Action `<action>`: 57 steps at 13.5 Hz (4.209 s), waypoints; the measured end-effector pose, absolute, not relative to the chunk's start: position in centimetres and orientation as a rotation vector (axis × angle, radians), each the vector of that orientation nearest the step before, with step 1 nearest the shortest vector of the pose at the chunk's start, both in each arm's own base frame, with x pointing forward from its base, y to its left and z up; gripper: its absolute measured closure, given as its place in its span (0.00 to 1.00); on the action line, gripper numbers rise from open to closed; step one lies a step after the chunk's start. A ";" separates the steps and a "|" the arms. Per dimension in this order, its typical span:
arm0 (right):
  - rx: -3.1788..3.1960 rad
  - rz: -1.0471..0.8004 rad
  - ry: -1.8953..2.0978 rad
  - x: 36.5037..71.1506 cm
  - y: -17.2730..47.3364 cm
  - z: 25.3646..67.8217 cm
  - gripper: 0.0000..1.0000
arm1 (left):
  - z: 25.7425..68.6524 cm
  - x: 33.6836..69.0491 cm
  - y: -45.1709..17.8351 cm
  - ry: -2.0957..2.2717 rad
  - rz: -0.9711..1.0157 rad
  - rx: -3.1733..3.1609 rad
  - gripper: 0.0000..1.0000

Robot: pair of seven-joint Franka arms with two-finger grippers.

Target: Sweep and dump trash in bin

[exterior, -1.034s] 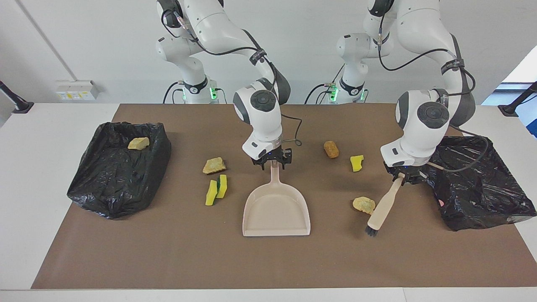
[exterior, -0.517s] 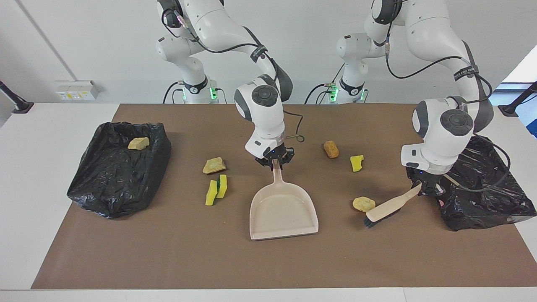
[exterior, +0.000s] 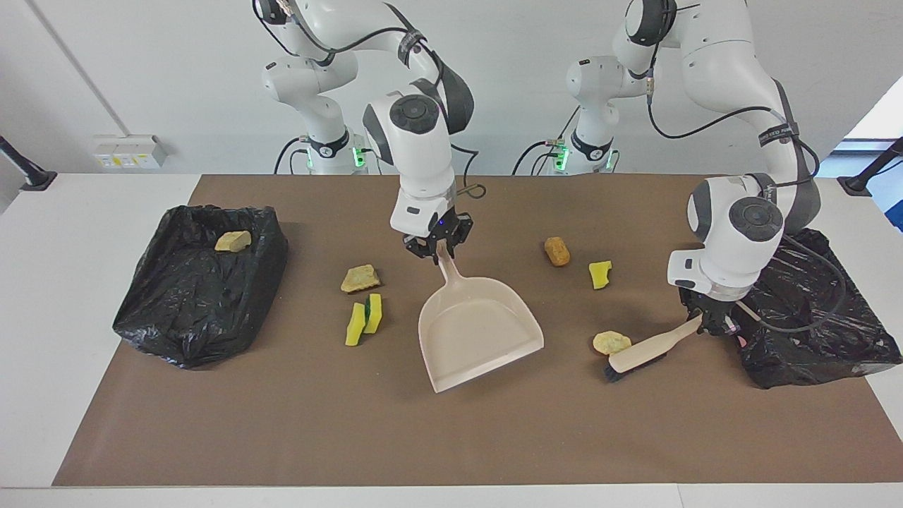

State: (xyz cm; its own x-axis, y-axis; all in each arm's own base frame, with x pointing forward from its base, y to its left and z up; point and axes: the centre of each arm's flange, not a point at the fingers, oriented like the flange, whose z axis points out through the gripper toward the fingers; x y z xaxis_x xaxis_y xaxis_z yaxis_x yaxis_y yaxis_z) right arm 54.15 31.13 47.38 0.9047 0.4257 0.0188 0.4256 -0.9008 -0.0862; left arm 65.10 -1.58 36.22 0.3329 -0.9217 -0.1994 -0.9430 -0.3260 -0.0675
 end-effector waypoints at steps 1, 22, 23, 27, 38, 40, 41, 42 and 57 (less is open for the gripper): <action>-2.971 0.042 -0.731 52.8 30.5 48.3 0.68 | 36.5 64.3 -1.5 1.712 0.237 -2.431 0.74; -2.220 -0.013 -2.186 49.7 23.7 40.3 0.68 | 42.4 48.0 -7.7 0.543 0.534 -2.905 0.74; -2.296 0.040 -2.091 49.1 24.3 39.9 0.68 | 42.0 47.6 -7.5 0.425 0.543 -2.908 0.74; -2.399 0.220 -1.995 46.4 27.1 39.7 0.68 | 40.5 44.5 -6.7 0.036 0.564 -2.876 0.74; -2.404 0.227 -2.070 46.0 29.4 37.6 0.68 | 37.4 37.0 -15.4 -0.340 0.424 -2.930 0.74; -2.422 0.222 -2.053 45.8 30.3 37.2 0.68 | 36.3 36.0 -17.2 -0.373 0.436 -2.956 0.74; -2.426 0.221 -2.051 45.7 30.9 37.2 0.68 | 35.8 35.9 -17.9 -0.395 0.448 -2.986 0.74; -2.427 0.218 -2.052 45.7 31.3 37.2 0.68 | 35.4 35.9 -18.6 -0.403 0.451 -3.010 0.74; -2.435 0.213 -2.045 45.9 31.6 37.3 0.68 | 35.6 31.6 -35.3 -0.046 0.413 -3.226 0.74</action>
